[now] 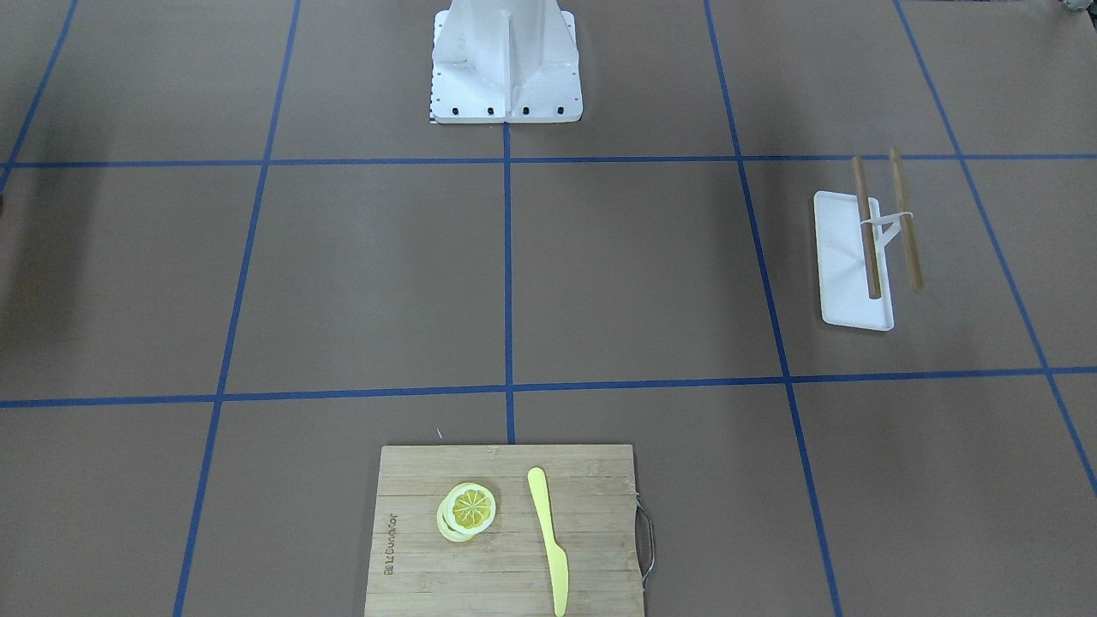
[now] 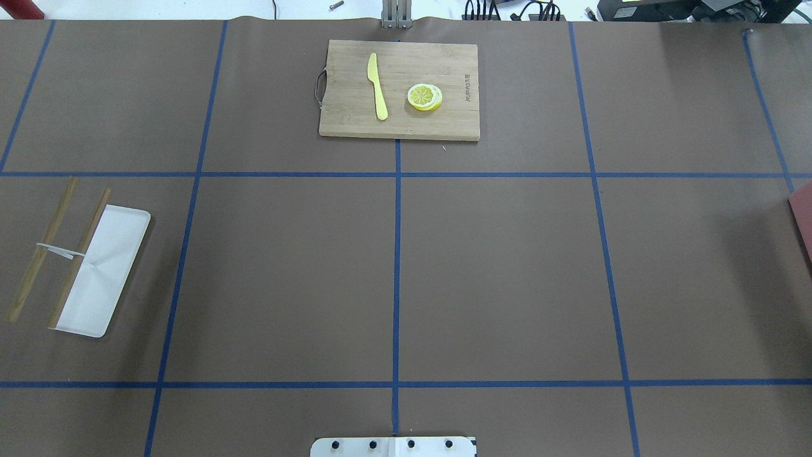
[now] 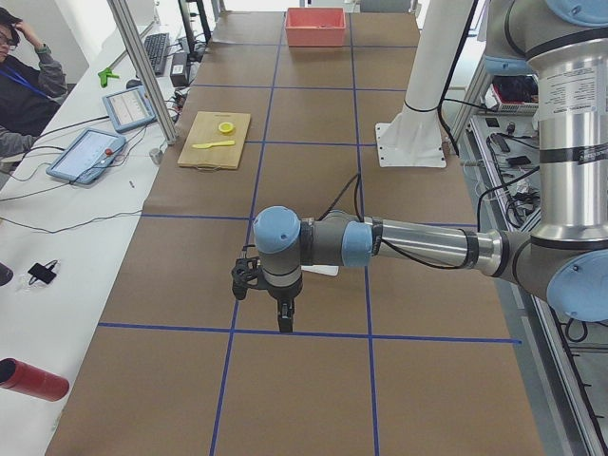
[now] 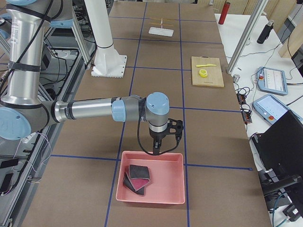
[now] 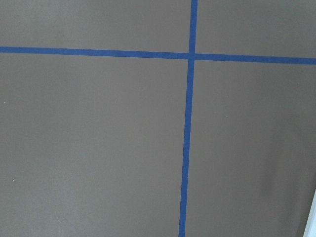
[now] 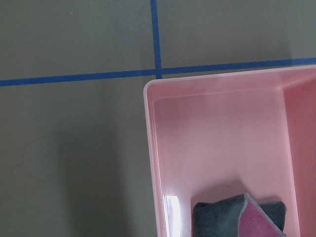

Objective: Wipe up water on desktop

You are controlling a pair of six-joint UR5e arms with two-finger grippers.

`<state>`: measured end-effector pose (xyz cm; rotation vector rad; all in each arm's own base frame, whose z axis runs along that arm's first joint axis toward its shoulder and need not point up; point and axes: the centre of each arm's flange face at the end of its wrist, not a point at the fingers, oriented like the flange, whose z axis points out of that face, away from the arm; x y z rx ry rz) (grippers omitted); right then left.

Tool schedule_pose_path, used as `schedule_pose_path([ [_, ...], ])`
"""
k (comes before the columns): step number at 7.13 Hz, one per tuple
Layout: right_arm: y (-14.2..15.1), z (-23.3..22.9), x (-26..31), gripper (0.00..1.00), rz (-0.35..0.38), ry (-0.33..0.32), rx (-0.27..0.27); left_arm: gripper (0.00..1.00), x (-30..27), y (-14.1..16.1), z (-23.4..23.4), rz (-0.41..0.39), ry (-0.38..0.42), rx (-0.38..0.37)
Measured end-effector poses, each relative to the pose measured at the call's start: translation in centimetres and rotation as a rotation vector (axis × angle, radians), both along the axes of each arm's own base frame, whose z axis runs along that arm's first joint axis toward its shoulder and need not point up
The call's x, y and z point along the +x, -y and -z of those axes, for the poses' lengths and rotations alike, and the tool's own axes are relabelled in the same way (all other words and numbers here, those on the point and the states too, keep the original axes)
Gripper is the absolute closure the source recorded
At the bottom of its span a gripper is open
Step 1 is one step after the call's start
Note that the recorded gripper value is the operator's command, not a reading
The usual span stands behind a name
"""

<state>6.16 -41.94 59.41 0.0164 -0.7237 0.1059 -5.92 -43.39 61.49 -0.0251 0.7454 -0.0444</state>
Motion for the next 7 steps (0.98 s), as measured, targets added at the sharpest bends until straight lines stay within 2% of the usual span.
schedule_pose_path([
  [7,-0.2,0.16,-0.02,0.0,0.0,0.003,0.002,0.02,-0.01,-0.08,-0.23,-0.001,0.002,-0.003],
])
